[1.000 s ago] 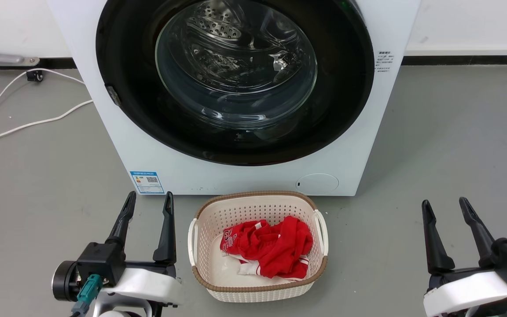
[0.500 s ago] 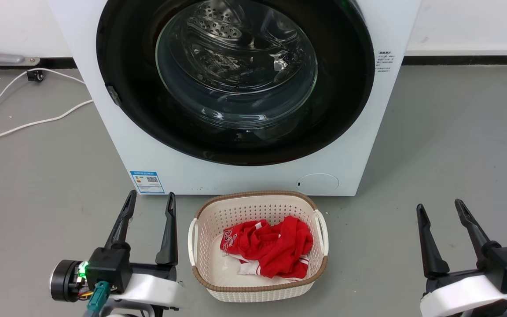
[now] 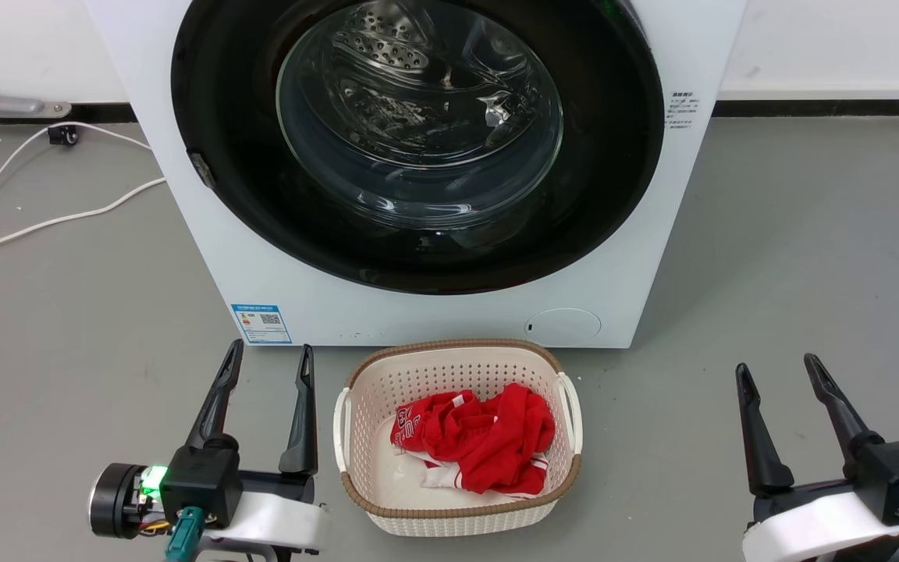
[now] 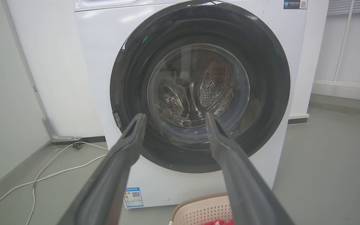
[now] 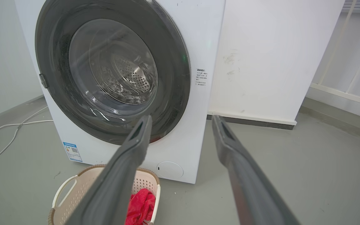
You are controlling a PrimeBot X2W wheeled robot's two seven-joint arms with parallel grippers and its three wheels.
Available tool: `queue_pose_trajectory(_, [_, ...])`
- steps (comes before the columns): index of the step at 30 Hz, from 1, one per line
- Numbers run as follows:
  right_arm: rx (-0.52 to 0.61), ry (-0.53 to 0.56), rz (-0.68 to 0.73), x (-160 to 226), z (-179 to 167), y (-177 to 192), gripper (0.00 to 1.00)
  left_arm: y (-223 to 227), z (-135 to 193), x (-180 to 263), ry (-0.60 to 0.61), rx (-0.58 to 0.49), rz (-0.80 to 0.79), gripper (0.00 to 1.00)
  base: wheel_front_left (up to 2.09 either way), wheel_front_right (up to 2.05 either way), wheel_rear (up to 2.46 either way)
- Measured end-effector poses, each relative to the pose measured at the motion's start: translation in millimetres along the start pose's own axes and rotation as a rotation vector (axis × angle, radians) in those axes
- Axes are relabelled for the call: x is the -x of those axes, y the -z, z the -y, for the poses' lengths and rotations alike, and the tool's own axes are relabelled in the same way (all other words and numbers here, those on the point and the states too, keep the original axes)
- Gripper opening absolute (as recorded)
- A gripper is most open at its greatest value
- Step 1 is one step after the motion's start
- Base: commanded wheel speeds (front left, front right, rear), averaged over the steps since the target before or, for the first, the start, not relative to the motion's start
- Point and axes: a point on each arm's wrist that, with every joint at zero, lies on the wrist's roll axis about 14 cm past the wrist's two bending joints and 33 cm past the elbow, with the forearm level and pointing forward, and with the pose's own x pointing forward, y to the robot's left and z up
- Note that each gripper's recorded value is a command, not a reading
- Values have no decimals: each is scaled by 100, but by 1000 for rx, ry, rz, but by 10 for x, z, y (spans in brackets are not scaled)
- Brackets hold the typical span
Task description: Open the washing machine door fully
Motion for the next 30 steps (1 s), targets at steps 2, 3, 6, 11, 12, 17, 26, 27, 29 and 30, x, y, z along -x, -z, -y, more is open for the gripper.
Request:
queue_pose_trajectory(2, [-6,1,-1,2,1,5,100,5,1,0,1,3,-2,100,0,0,0])
queue_pose_trajectory(3, [-7,1,-2,3,0,8,100,8,-2,1,-2,7,-3,100,0,0,0])
queue_pose_trajectory(6, [-13,3,-3,5,6,13,100,23,-13,6,-6,10,-7,100,0,0,0])
queue_pose_trajectory(11, [-17,5,-5,9,11,19,100,45,-14,8,-5,15,-14,100,0,0,0])
queue_pose_trajectory(12, [-18,6,-5,10,13,20,100,47,-13,7,-5,16,-14,100,0,0,0])
queue_pose_trajectory(17, [-50,8,-4,12,12,24,0,50,-16,5,-5,18,-15,100,0,0,0])
queue_pose_trajectory(26, [-353,28,55,7,24,-63,0,54,-29,8,-11,18,-16,100,0,0,0])
queue_pose_trajectory(27, [-428,33,69,7,26,-79,0,59,-34,9,-12,18,-18,100,0,0,0])
queue_pose_trajectory(29, [-561,41,109,2,36,-142,0,63,-38,10,-13,19,-19,100,0,0,0])
queue_pose_trajectory(30, [-640,48,126,-1,50,-163,0,65,-39,10,-13,20,-20,100,0,0,0])
